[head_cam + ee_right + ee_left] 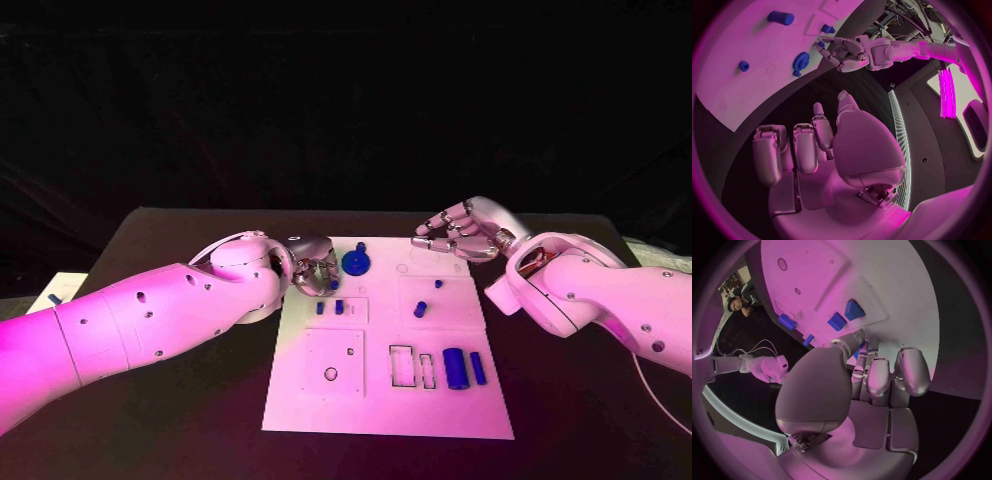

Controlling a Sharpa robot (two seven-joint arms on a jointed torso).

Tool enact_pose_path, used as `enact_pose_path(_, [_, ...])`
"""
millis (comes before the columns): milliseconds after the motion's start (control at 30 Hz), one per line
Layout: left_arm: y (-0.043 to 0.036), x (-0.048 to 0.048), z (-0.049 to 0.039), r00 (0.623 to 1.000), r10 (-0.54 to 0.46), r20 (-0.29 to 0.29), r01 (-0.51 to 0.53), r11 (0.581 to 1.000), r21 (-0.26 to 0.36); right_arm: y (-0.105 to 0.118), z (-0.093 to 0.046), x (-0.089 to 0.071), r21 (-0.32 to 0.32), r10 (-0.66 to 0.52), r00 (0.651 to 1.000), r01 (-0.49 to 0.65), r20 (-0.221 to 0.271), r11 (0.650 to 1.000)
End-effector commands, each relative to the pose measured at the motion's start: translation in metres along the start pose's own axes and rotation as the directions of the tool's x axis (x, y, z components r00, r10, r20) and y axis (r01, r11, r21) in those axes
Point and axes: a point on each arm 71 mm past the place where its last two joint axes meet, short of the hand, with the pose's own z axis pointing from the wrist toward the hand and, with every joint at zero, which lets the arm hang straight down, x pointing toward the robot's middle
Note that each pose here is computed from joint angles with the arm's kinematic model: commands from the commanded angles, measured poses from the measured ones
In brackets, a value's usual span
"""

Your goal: Assemble the parts on the task board

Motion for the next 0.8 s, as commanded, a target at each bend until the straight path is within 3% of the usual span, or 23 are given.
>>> enact_pose_path(33, [0.0003, 0.0021, 0.0001, 1.0, 0.008, -0.019, -0.009, 1.0, -0.009, 0.0, 0.0, 0.001, -0.008, -0.005, 1.0, 0.005, -0.013, 1.0])
enact_pose_path(433, [0.0054, 0.0014, -0.0017, 1.0, 0.008, -0.014, -0.008, 1.0, -0.029, -0.003, 0.0, -0.001, 0.006, -0.013, 1.0, 0.013, -0.007, 1.0])
enact_pose_path(600, [0.009, -0.0013, -0.0043, 1.0, -0.001, 0.018, 0.002, 1.0, -0.028, -0.007, 0.0, -0.002, 0.028, -0.032, 0.999, 0.033, -0.024, 0.999])
enact_pose_path(700, [0.0134, -0.0047, -0.0085, 0.998, -0.038, 0.055, 0.039, 0.999, -0.013, -0.012, 0.001, -0.004, 0.042, -0.078, 0.996, 0.08, -0.047, 0.996])
enact_pose_path(800, [0.0213, -0.0104, -0.0155, 0.982, -0.155, 0.109, 0.153, 0.988, 0.021, -0.017, 0.001, -0.005, 0.044, -0.153, 0.985, 0.157, -0.079, 0.987])
